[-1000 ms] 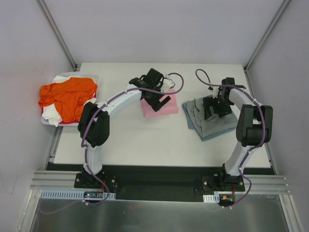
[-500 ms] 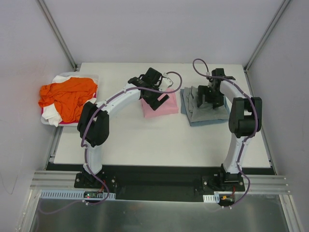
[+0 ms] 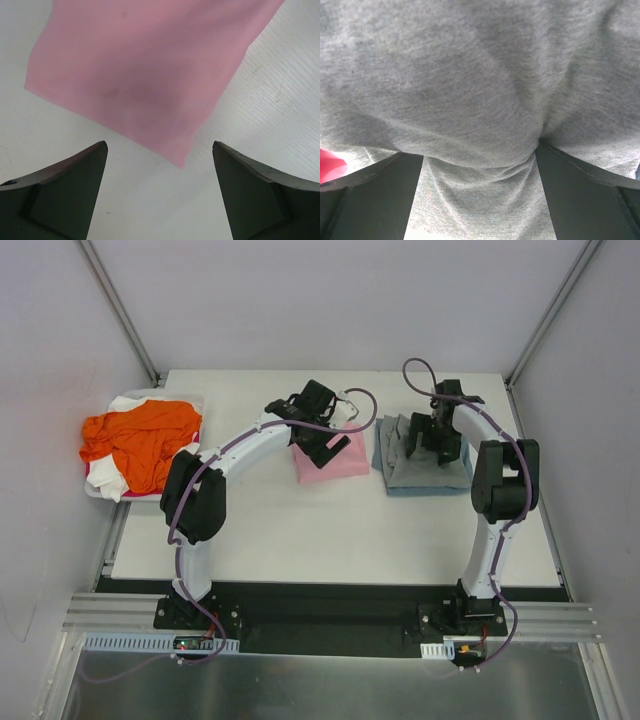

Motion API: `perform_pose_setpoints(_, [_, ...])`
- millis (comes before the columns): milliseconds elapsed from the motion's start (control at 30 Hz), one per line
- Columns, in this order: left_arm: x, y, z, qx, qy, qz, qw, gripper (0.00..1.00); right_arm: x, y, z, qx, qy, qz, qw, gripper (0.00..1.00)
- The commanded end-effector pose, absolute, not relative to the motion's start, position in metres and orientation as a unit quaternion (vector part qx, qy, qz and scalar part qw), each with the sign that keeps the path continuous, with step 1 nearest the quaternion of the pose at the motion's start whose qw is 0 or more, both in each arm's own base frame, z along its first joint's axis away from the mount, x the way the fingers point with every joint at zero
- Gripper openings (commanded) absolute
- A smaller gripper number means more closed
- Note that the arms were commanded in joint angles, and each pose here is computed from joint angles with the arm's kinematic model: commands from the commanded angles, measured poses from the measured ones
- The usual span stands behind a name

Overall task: Fold and stack the t-shirts
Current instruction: Neatly place the folded tshirt to the corner

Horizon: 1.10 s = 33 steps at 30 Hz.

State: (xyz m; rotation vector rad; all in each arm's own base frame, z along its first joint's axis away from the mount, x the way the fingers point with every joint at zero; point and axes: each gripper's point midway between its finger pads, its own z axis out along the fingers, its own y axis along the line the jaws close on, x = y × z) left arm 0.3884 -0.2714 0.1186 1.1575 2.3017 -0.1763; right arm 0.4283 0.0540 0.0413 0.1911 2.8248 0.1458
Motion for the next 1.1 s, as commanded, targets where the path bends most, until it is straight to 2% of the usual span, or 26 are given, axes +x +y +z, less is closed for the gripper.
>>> perform_pose_setpoints(0, [0.389, -0.269, 0.139, 0.423, 0.853, -0.073, 0.299, 0.86, 0.421, 0.08, 0.041, 0.089, 0.983, 0.074, 0.141, 0.97])
perform_pose_setpoints(333, [0.384, -0.265, 0.135, 0.423, 0.854, -0.072, 0.294, 0.86, 0.422, 0.103, 0.051, 0.059, 0.984, 0.068, 0.155, 0.97])
perform_pose_setpoints(800, [0.392, -0.269, 0.132, 0.42, 0.854, -0.076, 0.298, 0.86, 0.441, 0.08, 0.113, -0.035, 0.963, -0.028, 0.266, 0.96])
perform_pose_setpoints(867, [0.4, -0.267, 0.132, 0.414, 0.855, -0.071, 0.304, 0.86, 0.45, 0.087, 0.13, -0.073, 0.955, -0.035, 0.286, 0.96])
perform_pose_setpoints(1067, [0.441, -0.239, 0.13, 0.354, 0.877, -0.06, 0.32, 0.87, 0.441, 0.123, 0.146, -0.208, 0.937, -0.041, 0.277, 0.96])
